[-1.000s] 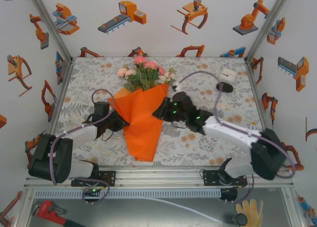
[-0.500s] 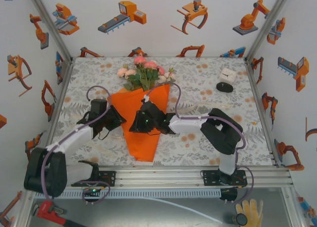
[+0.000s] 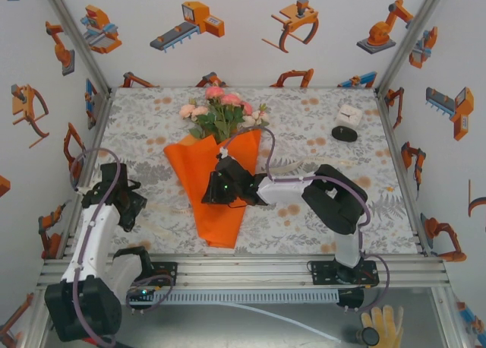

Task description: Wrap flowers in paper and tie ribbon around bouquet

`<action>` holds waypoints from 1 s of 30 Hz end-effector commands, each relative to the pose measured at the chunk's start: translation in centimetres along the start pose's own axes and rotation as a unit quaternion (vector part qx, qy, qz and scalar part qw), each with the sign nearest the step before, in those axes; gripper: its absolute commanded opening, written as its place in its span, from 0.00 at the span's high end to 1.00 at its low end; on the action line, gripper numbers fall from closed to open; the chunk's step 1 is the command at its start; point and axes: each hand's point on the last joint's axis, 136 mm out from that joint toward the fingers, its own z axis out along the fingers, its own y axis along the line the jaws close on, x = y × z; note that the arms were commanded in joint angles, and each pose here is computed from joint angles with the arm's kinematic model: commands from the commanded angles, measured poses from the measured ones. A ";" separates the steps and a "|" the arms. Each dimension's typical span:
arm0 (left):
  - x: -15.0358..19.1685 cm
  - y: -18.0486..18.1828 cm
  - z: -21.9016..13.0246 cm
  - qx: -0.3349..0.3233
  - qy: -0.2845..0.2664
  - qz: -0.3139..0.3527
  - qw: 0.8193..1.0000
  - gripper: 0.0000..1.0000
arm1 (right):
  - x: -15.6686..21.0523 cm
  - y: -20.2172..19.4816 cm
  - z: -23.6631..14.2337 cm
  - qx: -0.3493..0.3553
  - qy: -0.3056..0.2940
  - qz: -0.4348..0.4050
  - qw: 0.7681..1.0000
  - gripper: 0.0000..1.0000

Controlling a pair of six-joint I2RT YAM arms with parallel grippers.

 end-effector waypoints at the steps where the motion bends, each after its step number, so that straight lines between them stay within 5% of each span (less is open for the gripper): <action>1: 0.1 2.3 1.6 -0.041 -0.020 0.007 0.999 0.42 | -0.7 0.8 0.2 -0.015 -0.004 -0.022 1.000 0.70; 3: 1.3 0.5 2.7 0.007 0.007 0.016 1.000 0.37 | -0.4 1.0 0.4 -0.026 0.001 -0.020 0.999 0.70; 9: 2.1 0.9 5.0 -0.036 0.033 0.028 0.998 0.30 | -0.1 1.0 0.8 -0.039 0.012 -0.019 0.999 0.70; 13: 2.7 0.6 6.3 -0.041 0.046 0.020 0.998 0.58 | -0.3 0.8 0.6 -0.039 0.012 -0.017 0.999 0.70; 17: 1.6 -0.9 5.4 -0.016 0.042 0.020 0.999 1.00 | -0.6 0.2 0.4 -0.029 0.012 -0.014 0.999 0.70; 18: 1.0 -1.7 4.6 -0.001 0.036 0.030 0.999 1.00 | -0.6 0.0 0.4 -0.025 0.012 -0.013 1.000 0.70; 24: -4.7 -7.6 -6.7 0.163 -0.025 0.063 0.984 1.00 | -1.1 -1.2 0.4 -0.004 0.008 -0.008 1.000 0.70; 30: -3.0 -16.2 -21.9 0.419 0.041 0.089 0.903 1.00 | -1.5 -1.8 2.1 0.010 0.012 -0.013 1.000 0.70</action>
